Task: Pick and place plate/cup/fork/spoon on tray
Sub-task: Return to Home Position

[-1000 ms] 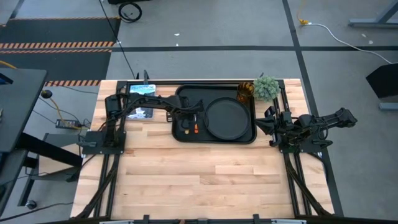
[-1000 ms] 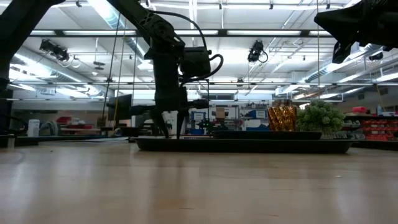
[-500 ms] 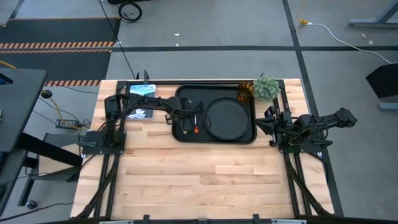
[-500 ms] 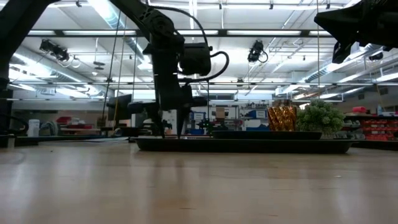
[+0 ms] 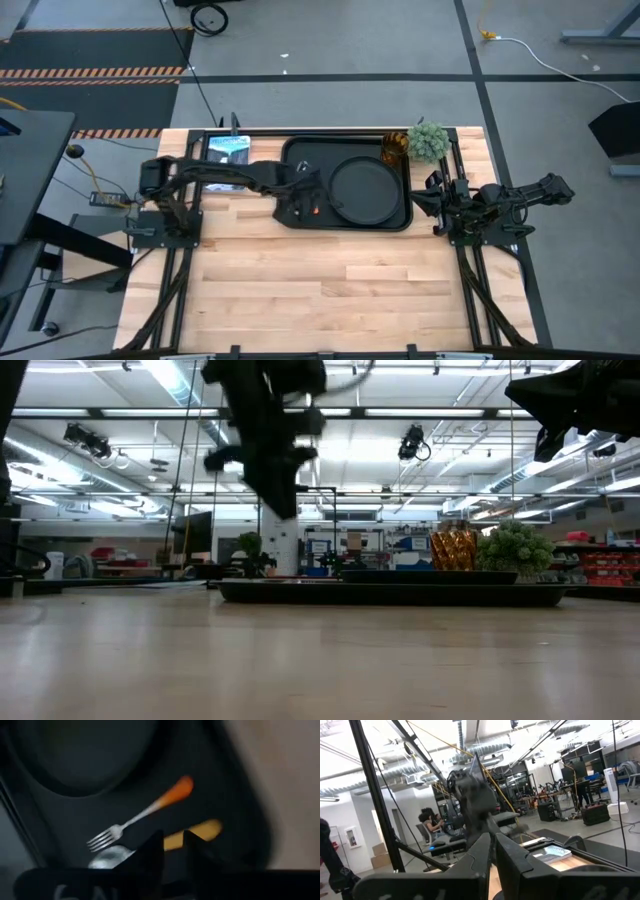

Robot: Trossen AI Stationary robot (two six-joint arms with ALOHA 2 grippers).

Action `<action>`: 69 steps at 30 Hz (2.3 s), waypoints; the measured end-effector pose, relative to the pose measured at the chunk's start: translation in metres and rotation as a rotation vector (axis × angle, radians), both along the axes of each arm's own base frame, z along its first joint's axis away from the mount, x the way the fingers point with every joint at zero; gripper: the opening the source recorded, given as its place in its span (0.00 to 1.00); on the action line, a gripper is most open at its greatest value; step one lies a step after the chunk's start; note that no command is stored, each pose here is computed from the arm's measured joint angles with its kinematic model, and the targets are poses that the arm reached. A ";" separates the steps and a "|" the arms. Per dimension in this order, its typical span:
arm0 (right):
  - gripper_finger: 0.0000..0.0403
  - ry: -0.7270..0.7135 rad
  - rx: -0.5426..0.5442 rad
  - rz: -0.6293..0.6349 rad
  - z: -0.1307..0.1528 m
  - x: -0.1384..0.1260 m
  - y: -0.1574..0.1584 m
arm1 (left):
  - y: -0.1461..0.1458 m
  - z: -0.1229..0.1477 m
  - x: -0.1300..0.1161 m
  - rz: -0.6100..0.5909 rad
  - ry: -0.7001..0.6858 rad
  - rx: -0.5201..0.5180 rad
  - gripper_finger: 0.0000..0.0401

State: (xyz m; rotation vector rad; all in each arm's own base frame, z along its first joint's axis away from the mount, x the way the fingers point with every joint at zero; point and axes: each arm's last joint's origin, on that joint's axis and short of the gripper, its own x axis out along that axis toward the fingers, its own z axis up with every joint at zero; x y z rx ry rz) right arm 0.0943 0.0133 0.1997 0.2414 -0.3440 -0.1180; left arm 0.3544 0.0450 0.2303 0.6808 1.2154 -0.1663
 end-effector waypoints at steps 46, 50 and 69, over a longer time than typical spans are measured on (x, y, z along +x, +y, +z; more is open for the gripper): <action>0.08 -0.016 0.004 0.001 0.002 0.000 0.000 | -0.014 0.016 -0.233 0.304 -1.195 -0.525 0.01; 0.08 -0.016 0.004 0.001 0.002 0.000 0.000 | -0.017 0.011 -0.243 0.300 -1.259 -0.539 0.01; 0.08 -0.002 0.000 0.001 0.000 0.000 0.000 | -0.030 -0.035 -0.252 0.243 -1.357 -0.594 0.01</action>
